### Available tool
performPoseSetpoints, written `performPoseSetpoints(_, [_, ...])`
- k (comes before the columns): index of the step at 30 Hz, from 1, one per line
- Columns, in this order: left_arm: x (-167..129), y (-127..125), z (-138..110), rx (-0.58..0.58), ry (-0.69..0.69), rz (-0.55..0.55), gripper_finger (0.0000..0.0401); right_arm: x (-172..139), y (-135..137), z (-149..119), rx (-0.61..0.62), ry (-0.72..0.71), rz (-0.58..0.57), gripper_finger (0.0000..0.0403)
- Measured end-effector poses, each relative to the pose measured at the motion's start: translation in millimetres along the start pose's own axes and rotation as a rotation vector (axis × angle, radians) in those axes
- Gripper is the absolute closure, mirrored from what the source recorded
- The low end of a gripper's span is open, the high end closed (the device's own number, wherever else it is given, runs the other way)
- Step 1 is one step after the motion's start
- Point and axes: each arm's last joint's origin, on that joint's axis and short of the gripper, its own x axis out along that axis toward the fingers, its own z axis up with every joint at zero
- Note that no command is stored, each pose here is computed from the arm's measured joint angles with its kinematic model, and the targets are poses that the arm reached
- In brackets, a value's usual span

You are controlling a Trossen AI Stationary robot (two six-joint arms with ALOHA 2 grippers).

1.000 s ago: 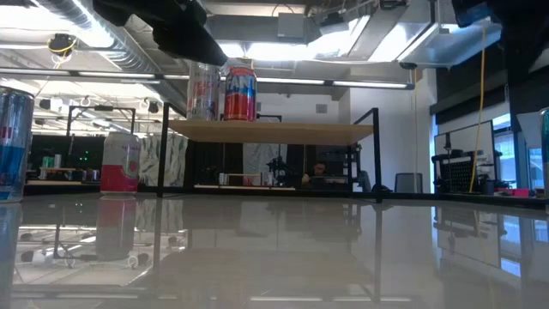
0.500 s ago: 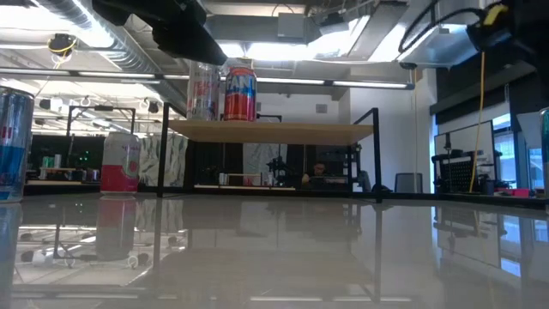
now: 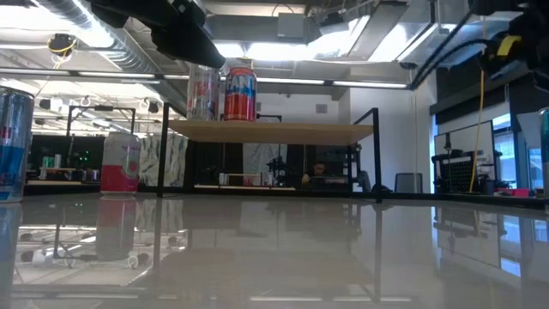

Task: Place canned beverage on shelf
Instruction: Put the right blue soda can on the shelf

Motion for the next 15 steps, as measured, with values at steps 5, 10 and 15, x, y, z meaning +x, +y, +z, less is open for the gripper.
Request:
performPoseSetpoints(5, [0.0,0.0,0.0,0.0,0.0,0.0,0.0025,10.4,-1.5,-0.5,0.001,0.018,-0.027,0.0024])
performPoseSetpoints(10, [0.0,0.0,0.0,0.0,0.0,0.0,0.0025,10.2,2.5,2.7,-0.038,-0.02,0.007,0.007])
performPoseSetpoints(15, [0.0,0.0,0.0,0.0,0.0,0.0,0.0025,9.9,2.9,3.0,-0.047,-0.027,0.01,0.0158])
